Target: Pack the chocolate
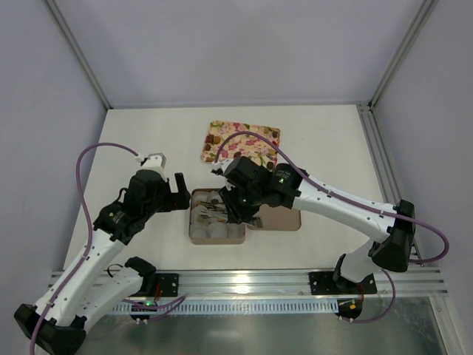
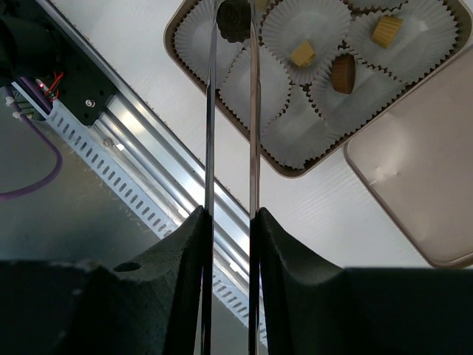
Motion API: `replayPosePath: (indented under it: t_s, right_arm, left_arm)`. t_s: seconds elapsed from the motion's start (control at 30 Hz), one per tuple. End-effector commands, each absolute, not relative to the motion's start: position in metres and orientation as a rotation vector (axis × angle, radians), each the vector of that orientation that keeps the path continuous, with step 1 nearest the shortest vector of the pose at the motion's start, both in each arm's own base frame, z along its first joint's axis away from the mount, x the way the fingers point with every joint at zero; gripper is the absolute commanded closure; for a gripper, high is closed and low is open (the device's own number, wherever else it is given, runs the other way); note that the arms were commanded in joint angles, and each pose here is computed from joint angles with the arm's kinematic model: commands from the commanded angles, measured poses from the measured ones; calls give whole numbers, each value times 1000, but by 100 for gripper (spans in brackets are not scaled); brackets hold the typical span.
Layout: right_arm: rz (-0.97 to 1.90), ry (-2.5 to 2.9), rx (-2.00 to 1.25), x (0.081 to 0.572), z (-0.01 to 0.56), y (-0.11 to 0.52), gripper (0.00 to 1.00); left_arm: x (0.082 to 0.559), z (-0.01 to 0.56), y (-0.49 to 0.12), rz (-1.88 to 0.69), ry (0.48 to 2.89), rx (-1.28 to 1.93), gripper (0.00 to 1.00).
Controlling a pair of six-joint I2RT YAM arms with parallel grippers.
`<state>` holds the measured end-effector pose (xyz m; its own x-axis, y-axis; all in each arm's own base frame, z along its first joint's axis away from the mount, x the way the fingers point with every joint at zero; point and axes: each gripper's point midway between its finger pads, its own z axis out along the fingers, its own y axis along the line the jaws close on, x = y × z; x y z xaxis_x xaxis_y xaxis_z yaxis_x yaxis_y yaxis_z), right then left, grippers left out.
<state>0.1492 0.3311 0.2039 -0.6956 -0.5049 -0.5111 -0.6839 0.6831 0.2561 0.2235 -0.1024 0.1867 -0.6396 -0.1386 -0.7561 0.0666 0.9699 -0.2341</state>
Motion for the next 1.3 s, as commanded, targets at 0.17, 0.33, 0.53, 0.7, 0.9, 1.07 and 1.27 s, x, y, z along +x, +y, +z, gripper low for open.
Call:
replayPosePath:
  t_s: [0.17,0.33,0.53,0.7,0.9,1.07,1.27]
  right_arm:
    - [673,2481,-958,132,197,356,66]
    - [676,2490,-989,124,189,365,66]
    - [656,2512,-1000,123,178,365,66]
    - [663,2528,-1013,120,170,367,66]
    - [664,2536,-1025,119,163,371,65]
    - [659,2536,-1024,120,161,372,61]
    - [656,2535,-1019,120,162,372,61]
  left_arm:
    - [226,190,-98,-283,2223,-67,0]
    - [226,190,-98,-281,2223,-66,0]
    - [226,190,-98,-282,2223,-65,0]
    - [226,190,-98,-282,2225,-63,0]
    - [226,190,-98,-282,2225,-63,0]
    - [226,191,-98,-284,2222,-63,0]
    - [226,190,-98,-285,2224,-62,0]
